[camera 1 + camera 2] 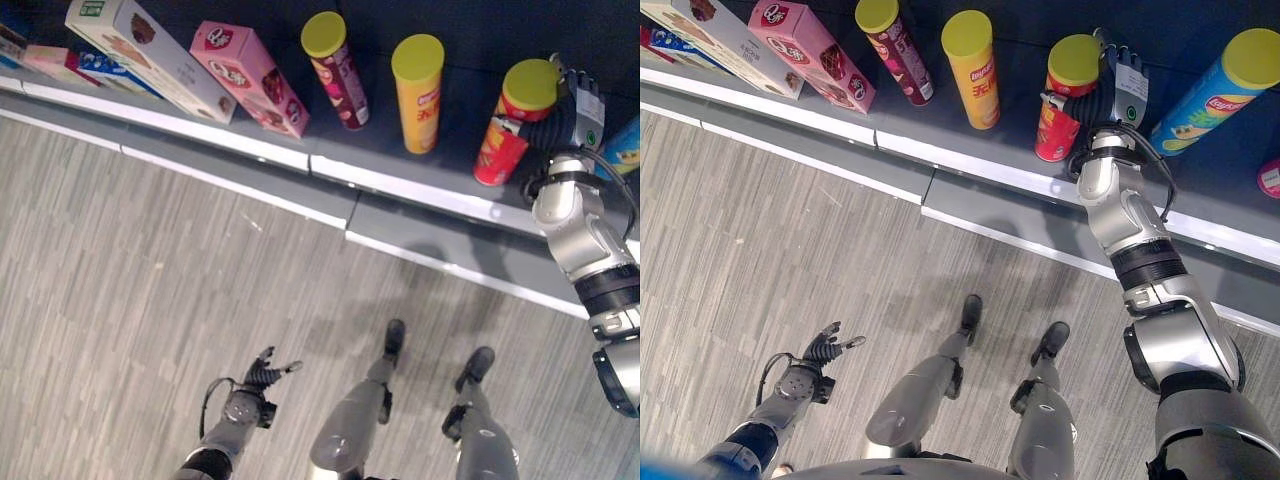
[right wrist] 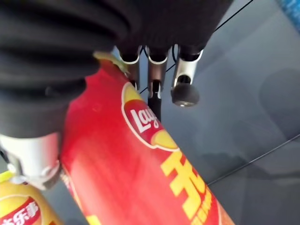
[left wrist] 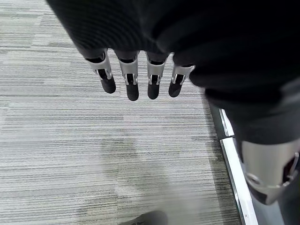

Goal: Put the goods on the table back onto the shelves and tidy them up.

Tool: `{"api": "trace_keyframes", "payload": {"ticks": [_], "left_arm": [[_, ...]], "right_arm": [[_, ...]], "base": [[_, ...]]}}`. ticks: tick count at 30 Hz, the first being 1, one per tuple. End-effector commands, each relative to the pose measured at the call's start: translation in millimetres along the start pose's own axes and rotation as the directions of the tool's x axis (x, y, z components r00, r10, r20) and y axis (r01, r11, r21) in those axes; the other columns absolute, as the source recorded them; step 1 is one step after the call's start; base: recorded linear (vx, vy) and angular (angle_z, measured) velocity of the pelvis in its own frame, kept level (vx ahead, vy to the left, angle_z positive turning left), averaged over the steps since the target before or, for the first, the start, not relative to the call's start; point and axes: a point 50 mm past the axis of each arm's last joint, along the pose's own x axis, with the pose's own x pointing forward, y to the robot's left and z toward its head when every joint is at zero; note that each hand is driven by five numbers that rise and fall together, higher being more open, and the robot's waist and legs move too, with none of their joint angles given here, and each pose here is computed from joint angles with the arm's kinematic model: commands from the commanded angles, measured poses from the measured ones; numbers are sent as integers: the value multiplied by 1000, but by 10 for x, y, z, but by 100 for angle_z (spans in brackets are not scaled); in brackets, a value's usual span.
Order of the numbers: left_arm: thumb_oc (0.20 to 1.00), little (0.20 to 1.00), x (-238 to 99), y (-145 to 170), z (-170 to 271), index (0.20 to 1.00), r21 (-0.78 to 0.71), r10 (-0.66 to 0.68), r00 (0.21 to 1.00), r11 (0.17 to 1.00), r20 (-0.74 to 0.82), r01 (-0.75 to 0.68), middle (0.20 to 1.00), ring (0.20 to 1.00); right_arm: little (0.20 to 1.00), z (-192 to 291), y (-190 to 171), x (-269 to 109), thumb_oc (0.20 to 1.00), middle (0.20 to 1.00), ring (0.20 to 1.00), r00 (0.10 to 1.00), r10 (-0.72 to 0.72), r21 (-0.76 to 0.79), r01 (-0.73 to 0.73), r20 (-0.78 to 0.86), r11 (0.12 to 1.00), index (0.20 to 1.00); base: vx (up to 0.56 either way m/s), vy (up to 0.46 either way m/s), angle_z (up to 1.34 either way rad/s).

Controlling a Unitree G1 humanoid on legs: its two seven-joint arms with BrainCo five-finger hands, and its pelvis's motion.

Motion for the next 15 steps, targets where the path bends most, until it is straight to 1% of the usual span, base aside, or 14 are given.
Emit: {"api": "trace_keyframes", "payload": {"ticks": [1, 12, 13, 15], "left_arm": [[1000, 1000, 49, 145, -4, 1000, 67, 50, 999, 997, -18, -48, 1000, 1000], [1000, 1000, 63, 121, 29, 1000, 82, 49, 999, 995, -6, -49, 1000, 1000], [1000, 1000, 59, 116, 18, 1000, 81, 49, 999, 996, -10, -48, 1000, 1000], [1000, 1000, 58, 116, 16, 1000, 81, 50, 999, 995, -11, -49, 1000, 1000]], "right_arm": [[200, 154, -152, 166, 200, 200, 200, 993, -67, -22, 69, 94, 997, 200], [200, 128, -127, 173, 200, 200, 200, 994, -69, -48, 73, 87, 996, 200], [238, 126, -127, 163, 238, 238, 238, 993, -77, -44, 81, 85, 996, 238], [871, 123, -123, 156, 871, 871, 871, 993, -81, -42, 84, 82, 996, 871]], "base": [[0, 0, 0], [0, 0, 0], [0, 0, 0], [0, 0, 0]]}}
